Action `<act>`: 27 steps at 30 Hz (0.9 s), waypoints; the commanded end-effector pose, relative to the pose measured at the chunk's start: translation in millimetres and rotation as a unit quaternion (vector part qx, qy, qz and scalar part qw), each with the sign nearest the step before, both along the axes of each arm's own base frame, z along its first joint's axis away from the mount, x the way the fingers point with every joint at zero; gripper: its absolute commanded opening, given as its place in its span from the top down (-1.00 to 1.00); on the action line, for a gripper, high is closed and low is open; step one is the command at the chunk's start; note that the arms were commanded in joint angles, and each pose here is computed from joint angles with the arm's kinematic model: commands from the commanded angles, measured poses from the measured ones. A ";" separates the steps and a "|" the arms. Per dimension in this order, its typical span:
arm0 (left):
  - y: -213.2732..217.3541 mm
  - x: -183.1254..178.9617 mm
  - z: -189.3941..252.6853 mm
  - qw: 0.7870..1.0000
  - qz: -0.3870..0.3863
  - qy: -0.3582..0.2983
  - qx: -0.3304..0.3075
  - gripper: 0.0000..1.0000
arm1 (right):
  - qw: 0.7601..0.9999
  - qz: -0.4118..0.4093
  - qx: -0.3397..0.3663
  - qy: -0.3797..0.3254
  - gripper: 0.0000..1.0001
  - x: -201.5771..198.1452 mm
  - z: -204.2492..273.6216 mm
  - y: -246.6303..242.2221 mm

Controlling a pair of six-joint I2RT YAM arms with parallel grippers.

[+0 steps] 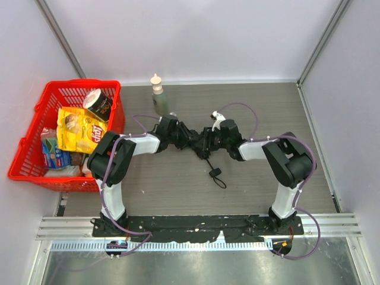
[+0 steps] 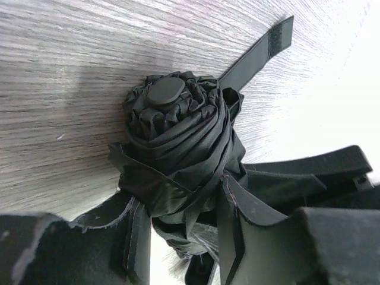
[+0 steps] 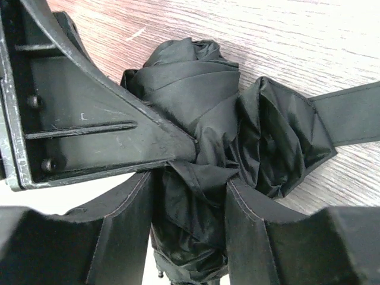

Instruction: Put away the umbrella

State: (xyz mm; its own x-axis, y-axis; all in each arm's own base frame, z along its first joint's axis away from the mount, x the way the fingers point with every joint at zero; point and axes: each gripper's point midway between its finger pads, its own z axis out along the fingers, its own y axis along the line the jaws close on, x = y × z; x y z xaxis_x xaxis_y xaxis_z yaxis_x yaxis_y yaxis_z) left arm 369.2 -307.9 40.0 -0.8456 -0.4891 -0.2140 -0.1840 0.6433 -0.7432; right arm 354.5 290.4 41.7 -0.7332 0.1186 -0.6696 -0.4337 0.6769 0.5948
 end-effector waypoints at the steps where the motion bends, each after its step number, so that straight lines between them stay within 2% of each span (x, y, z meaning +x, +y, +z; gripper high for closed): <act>1: 29.4 -53.2 -74.5 0.990 -0.016 0.105 0.096 1.00 | 0.980 0.010 -0.197 -0.019 -0.03 -24.2 -15.9 -21.4; 2: 30.0 -53.3 -73.8 0.989 -0.015 0.107 0.098 1.00 | 0.975 0.025 -0.220 -0.037 -0.04 -29.6 -13.4 -15.0; 5: 32.0 -56.1 -73.4 0.988 -0.015 0.113 0.102 1.00 | 0.953 0.002 -0.285 -0.103 -0.06 -22.3 2.4 -9.2; 8: 32.4 -57.4 -73.2 0.988 -0.013 0.119 0.102 1.00 | 0.922 -0.025 -0.354 -0.157 -0.08 -15.0 10.2 -13.4; 10: 33.6 -58.5 -73.2 0.987 -0.012 0.123 0.106 1.00 | 0.902 -0.034 -0.385 -0.194 -0.20 -16.9 16.0 -8.6; 12: 34.2 -59.4 -73.5 0.986 -0.012 0.125 0.108 1.00 | 0.889 -0.026 -0.405 -0.211 -0.22 -18.4 14.0 -3.5; 20: 34.4 -61.2 -74.6 0.984 -0.009 0.139 0.111 1.00 | 0.868 -0.002 -0.435 -0.239 -0.32 -25.2 -0.2 6.7; 27: 35.4 -64.0 -72.7 0.980 -0.004 0.159 0.116 1.00 | 0.823 -0.009 -0.521 -0.227 -0.33 -23.7 -42.6 -9.3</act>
